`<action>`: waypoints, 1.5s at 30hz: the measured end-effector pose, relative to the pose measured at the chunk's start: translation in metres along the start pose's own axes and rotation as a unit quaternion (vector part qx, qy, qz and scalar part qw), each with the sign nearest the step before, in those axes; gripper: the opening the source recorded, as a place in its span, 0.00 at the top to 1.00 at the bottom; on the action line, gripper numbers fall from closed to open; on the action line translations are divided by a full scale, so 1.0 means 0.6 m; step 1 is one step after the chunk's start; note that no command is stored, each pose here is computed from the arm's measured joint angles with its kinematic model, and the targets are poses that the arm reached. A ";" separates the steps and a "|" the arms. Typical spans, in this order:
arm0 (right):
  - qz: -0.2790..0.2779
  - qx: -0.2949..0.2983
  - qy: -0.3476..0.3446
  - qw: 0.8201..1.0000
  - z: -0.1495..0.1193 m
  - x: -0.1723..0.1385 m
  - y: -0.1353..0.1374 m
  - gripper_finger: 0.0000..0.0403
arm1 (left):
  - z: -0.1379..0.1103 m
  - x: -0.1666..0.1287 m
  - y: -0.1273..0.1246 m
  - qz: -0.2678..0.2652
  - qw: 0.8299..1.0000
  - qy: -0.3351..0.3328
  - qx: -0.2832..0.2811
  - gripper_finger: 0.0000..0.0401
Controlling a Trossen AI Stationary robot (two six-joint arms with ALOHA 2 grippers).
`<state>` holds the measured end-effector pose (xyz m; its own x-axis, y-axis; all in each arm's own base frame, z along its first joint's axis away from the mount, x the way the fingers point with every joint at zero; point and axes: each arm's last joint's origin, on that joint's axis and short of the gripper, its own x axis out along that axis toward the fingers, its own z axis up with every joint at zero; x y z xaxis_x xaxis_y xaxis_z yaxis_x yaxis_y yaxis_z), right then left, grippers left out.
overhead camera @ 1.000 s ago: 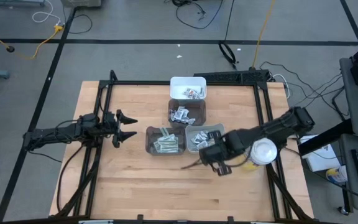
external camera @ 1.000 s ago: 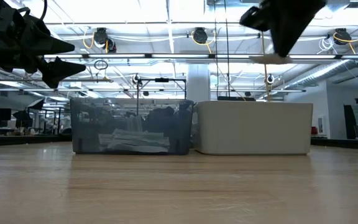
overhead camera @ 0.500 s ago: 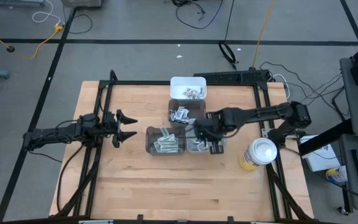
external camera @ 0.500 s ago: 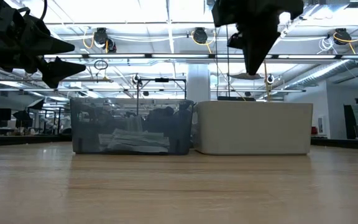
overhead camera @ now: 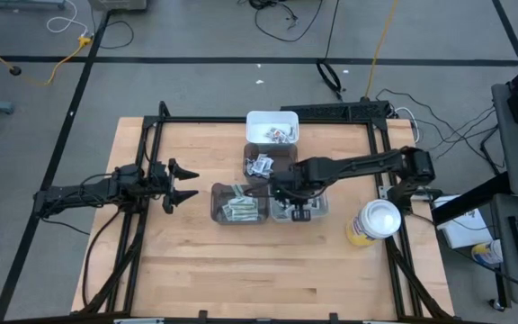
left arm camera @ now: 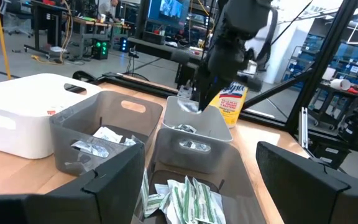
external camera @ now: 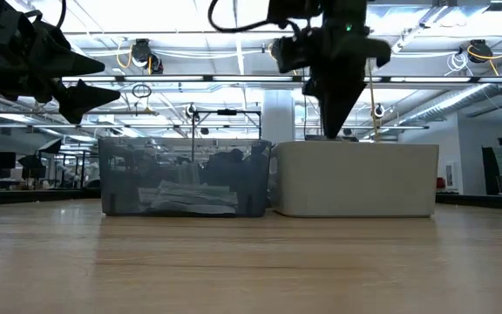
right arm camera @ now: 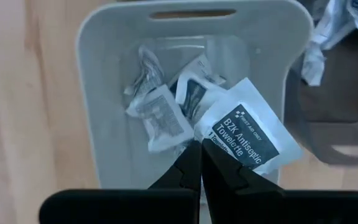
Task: Pick & Place First Aid Supplies
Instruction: Put the white towelette pack into the gray bin, then return to Home Position
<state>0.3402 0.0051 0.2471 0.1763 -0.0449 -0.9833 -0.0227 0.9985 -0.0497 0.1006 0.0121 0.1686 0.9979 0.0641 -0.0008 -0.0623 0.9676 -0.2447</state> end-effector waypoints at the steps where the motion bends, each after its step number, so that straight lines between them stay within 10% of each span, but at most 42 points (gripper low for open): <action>1: 0.000 0.000 0.002 1.000 0.003 0.008 0.000 1.00 | 0.000 0.000 0.000 0.000 1.000 0.000 0.000 0.23; 15: 0.002 -0.009 0.024 1.000 0.031 0.089 0.008 0.97 | 0.000 0.000 0.000 0.000 1.000 0.000 0.000 0.23; 33: -0.019 0.009 -0.096 0.995 -0.015 0.036 -0.028 0.32 | 0.000 0.000 0.000 0.000 1.000 0.000 0.000 0.23; 45: -0.249 0.013 -0.320 0.914 -0.157 -0.046 -0.099 0.32 | 0.000 0.000 0.000 0.000 1.000 0.000 0.000 0.23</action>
<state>0.2437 -0.0560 0.2608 0.6979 -0.4750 -0.5361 0.2386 0.8599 -0.4513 0.1006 0.0121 0.1686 0.9979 0.0644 -0.0007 -0.0626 0.9675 -0.2448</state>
